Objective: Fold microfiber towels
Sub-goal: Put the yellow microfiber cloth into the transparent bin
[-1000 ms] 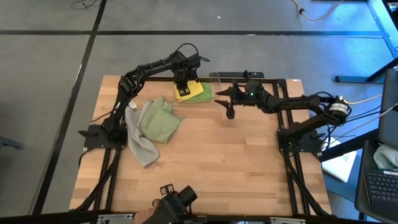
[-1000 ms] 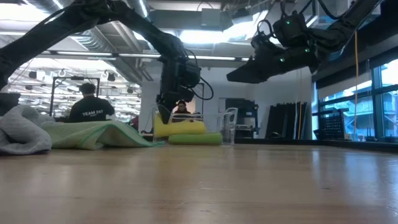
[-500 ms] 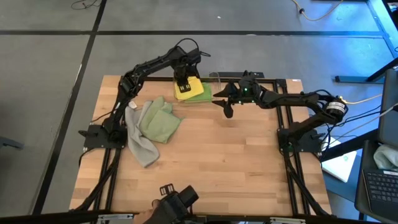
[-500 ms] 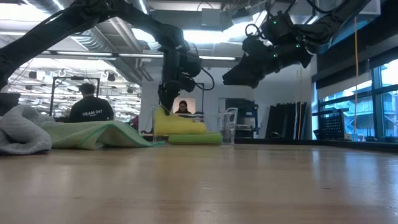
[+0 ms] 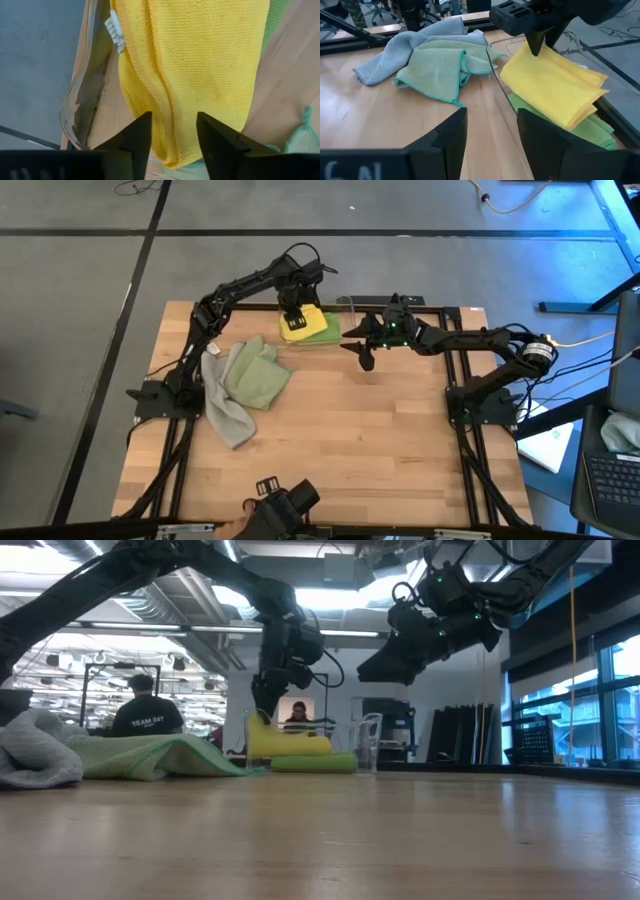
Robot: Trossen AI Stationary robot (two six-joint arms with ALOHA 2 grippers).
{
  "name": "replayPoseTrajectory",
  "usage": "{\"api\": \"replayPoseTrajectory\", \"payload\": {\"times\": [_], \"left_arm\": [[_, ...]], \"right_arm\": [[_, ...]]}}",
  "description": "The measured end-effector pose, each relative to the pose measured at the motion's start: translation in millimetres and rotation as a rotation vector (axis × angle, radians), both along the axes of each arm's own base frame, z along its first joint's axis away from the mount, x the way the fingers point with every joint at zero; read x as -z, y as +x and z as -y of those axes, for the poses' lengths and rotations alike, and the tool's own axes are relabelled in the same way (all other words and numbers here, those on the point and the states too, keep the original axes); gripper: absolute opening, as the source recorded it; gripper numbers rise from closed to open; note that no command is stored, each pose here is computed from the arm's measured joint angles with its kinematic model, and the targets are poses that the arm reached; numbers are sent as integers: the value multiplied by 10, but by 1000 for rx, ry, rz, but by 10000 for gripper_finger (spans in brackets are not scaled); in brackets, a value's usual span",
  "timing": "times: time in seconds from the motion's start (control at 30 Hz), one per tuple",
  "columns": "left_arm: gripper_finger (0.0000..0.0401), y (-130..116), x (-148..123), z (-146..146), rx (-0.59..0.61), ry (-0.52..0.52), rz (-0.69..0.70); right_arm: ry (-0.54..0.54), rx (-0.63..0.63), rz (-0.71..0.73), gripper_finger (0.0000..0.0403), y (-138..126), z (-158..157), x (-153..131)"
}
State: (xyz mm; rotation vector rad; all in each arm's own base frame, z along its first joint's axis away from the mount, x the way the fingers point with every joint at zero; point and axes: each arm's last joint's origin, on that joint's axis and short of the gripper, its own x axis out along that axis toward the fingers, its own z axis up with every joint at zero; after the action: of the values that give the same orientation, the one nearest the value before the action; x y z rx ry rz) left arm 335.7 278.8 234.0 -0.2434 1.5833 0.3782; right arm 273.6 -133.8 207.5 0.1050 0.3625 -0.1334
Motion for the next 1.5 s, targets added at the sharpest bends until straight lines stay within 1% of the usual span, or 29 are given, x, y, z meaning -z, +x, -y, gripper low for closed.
{"api": "replayPoseTrajectory", "payload": {"times": [0.17,0.27,0.33,0.4,0.47,0.6,0.67,0.8,0.87,1.0,1.07,1.2,1.27,1.4,1.5], "left_arm": [[198,-3,-2,-5,2,22,-16],[221,-7,-4,-18,1,58,-38],[232,-14,-5,-28,4,91,-67],[238,-25,-21,-42,2,126,-91],[239,-35,-93,-71,-6,156,-77],[236,-39,-466,-70,1,247,22],[235,-25,-662,-56,0,280,102],[235,-48,-1000,13,-43,263,302],[235,-54,-1083,57,-65,246,370],[235,-1,-1032,114,-68,240,412],[235,52,-987,148,-37,251,452],[235,79,-859,195,31,294,526],[235,15,-826,203,41,321,573],[235,-227,-898,275,43,407,795],[235,-403,-827,382,5,468,945]], "right_arm": [[-4,-2,-4,177,-2,-1,4],[-4,-2,-4,177,-2,-1,3],[3,0,-6,177,-3,-2,6],[34,11,-10,177,-6,-2,13],[77,32,-12,177,-16,10,20],[150,66,-14,177,-37,39,31],[174,60,-11,177,-49,56,32],[209,61,-28,177,-68,67,52],[211,58,-53,177,-78,62,75],[163,31,-84,177,-89,55,98],[123,21,-58,177,-76,63,71],[79,32,29,177,-47,92,-16],[94,34,38,177,-38,78,-25],[93,28,27,177,-16,30,-15],[72,39,56,177,4,41,-62]]}}
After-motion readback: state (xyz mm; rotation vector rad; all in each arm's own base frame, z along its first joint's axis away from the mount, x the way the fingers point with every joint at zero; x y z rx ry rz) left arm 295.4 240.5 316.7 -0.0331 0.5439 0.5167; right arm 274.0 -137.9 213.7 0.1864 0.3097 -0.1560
